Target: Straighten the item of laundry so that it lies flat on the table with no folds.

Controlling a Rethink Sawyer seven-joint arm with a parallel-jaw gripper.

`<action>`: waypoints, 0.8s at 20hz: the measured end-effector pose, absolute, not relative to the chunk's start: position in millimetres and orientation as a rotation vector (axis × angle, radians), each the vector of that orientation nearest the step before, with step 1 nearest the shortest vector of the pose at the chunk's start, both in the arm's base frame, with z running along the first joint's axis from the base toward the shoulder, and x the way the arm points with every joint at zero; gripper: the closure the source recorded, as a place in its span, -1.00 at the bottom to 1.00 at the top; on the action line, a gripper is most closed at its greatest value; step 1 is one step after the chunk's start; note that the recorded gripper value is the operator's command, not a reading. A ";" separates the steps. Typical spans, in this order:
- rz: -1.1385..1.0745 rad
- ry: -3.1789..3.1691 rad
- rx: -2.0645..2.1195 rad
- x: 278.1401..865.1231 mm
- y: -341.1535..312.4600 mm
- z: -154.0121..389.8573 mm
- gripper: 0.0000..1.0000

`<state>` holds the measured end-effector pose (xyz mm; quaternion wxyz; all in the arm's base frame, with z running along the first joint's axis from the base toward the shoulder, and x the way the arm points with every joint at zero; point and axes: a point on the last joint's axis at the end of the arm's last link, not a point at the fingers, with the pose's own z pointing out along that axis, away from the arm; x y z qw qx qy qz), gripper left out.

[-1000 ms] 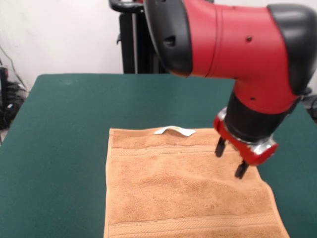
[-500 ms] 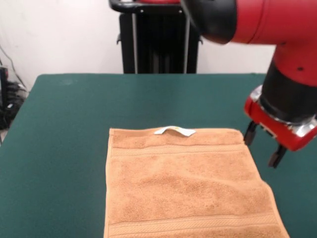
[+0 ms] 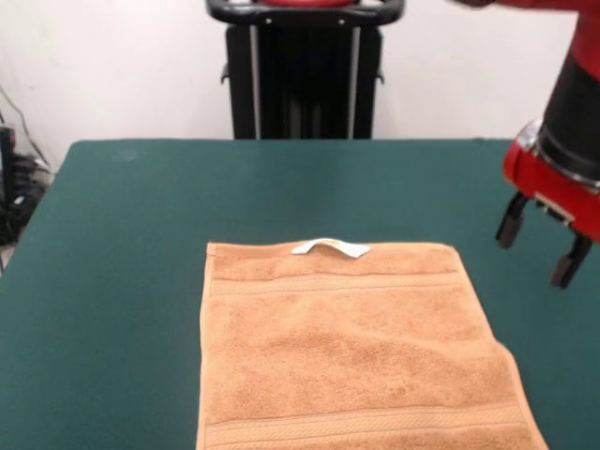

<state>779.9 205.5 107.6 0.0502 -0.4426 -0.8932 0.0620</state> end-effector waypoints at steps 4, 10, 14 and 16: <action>0.187 -2.735 -1.328 773.5 217.7 123.2 -1.00; 0.185 -2.766 -1.272 757.2 249.6 143.2 -1.00; 0.175 -2.789 -1.229 746.0 276.1 156.3 -1.00; 0.172 -2.797 -1.220 744.4 282.2 158.8 -1.00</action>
